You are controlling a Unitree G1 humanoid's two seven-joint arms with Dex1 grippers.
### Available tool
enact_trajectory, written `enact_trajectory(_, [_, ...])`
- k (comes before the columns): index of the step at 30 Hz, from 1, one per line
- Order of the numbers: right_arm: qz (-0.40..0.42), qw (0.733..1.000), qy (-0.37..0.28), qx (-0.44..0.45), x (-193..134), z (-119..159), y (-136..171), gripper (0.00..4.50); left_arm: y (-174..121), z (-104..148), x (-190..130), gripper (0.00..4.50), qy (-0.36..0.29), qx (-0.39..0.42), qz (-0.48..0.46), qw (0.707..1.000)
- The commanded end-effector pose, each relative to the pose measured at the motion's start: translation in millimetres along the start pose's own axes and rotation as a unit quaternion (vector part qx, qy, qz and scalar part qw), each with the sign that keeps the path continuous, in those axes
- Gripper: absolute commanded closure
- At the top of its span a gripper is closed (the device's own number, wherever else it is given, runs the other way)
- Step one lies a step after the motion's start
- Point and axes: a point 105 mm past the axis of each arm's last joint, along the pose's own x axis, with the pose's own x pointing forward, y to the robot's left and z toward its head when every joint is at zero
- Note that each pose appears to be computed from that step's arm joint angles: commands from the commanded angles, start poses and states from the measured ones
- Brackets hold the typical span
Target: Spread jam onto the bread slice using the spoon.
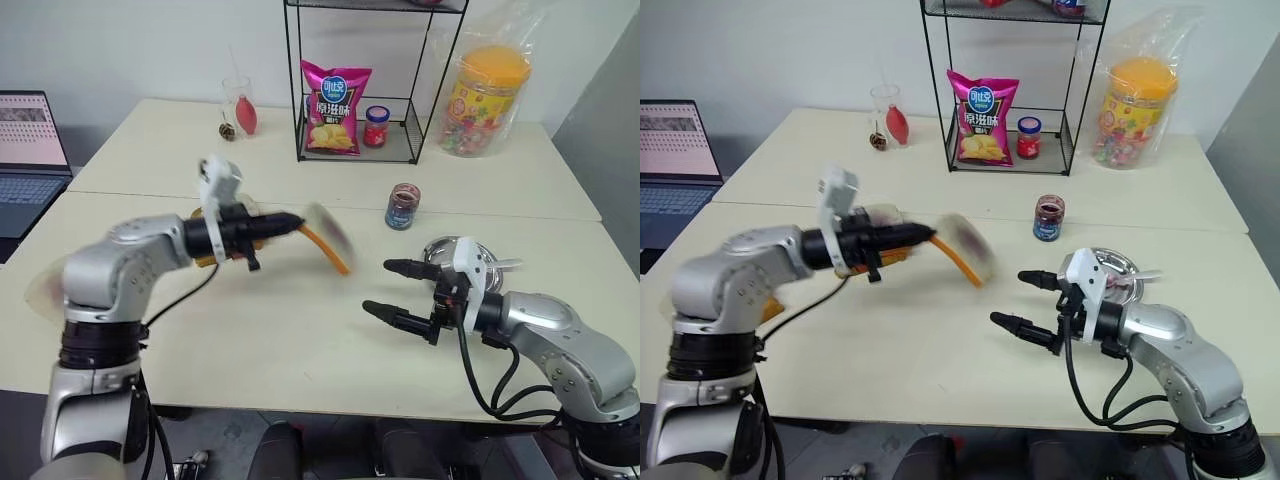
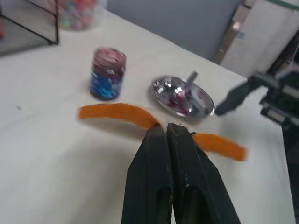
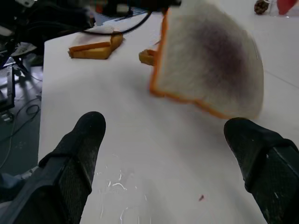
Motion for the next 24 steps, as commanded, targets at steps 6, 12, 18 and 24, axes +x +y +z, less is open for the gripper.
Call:
enact_trajectory(6, [-0.036,0.999,0.017,0.002,-16.2,-12.7,1.8,0.00,14.7,-103.8,-8.1,4.50,0.157,0.070,0.048,0.984])
enact_trajectory(12, [-0.079,0.996,0.017,0.022,-22.6,-24.1,-8.9,0.00,25.7,-93.5,-2.6,4.10,0.127,0.077,0.061,0.987])
enact_trajectory(18, [-0.127,0.991,0.016,0.049,-40.1,-34.7,-18.9,0.00,34.5,-82.8,-11.9,3.03,0.128,0.087,0.072,0.985])
enact_trajectory(24, [-0.245,0.962,-0.016,0.118,-87.4,-40.3,-47.1,0.00,43.2,-61.5,-31.9,1.77,0.143,0.125,0.076,0.979])
